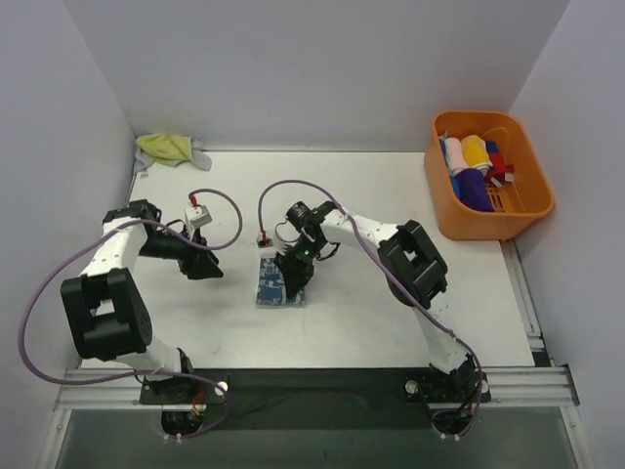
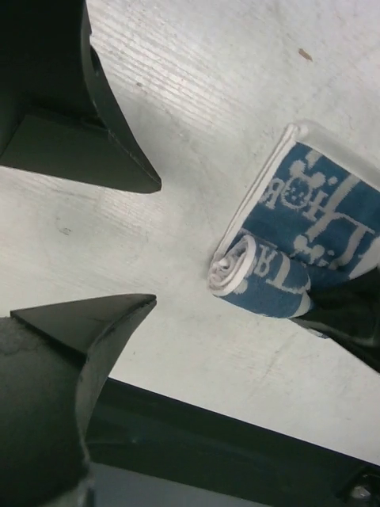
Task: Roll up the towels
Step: Roll the towel
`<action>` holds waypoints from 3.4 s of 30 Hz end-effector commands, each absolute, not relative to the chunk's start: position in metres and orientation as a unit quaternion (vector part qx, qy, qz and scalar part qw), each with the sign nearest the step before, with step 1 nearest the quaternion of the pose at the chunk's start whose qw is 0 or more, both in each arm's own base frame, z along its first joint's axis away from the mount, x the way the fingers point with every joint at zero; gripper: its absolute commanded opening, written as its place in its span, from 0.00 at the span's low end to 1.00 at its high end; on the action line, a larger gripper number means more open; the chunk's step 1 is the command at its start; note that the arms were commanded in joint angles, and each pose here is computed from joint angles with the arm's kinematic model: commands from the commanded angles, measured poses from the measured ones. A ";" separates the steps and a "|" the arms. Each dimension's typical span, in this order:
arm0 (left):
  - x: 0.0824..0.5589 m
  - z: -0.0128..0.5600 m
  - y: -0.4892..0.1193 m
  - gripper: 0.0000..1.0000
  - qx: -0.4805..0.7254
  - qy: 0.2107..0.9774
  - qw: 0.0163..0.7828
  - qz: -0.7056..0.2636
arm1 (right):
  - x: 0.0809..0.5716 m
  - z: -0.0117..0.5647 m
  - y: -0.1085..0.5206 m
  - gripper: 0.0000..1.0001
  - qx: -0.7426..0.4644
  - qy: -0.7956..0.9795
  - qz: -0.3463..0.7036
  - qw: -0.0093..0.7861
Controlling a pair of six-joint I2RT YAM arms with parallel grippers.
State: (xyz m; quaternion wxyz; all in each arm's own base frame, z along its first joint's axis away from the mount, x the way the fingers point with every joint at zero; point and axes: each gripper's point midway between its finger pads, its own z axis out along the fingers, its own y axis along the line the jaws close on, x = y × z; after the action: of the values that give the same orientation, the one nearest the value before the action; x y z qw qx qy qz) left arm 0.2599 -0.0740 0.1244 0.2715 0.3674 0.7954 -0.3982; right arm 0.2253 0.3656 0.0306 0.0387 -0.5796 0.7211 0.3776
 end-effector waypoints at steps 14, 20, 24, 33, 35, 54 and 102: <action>0.195 0.097 -0.180 0.71 0.722 0.564 0.378 -0.136 | 0.165 -0.010 0.330 0.00 -0.403 0.776 0.421 -0.239; 0.193 0.072 -0.217 0.68 0.756 0.538 0.350 -0.130 | 0.170 -0.013 0.328 0.00 -0.404 0.775 0.426 -0.234; 0.198 0.047 -0.217 0.59 0.764 0.551 0.315 -0.115 | 0.177 -0.014 0.326 0.00 -0.401 0.779 0.424 -0.229; 0.166 0.023 -0.205 0.04 0.734 0.628 0.163 -0.201 | 0.239 0.031 0.313 0.43 -0.397 0.808 0.418 -0.123; 0.154 0.024 -0.205 0.03 0.711 0.647 0.120 -0.248 | 0.255 0.054 0.311 0.49 -0.406 0.811 0.413 -0.079; 0.259 0.014 -0.213 0.11 0.526 0.734 -0.034 -0.428 | 0.251 0.157 0.260 0.61 -0.432 0.818 0.321 0.204; 0.306 0.042 -0.163 0.56 0.437 0.754 0.055 -0.487 | 0.172 -0.002 0.314 0.00 -0.661 0.711 0.236 0.043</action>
State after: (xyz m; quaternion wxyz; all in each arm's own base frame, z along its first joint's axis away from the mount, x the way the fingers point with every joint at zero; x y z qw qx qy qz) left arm 0.2741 -0.1975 0.0332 -0.0294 0.4183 0.7458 -0.5176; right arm 0.2459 0.3626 0.0345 0.2489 -0.7049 0.6461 0.1541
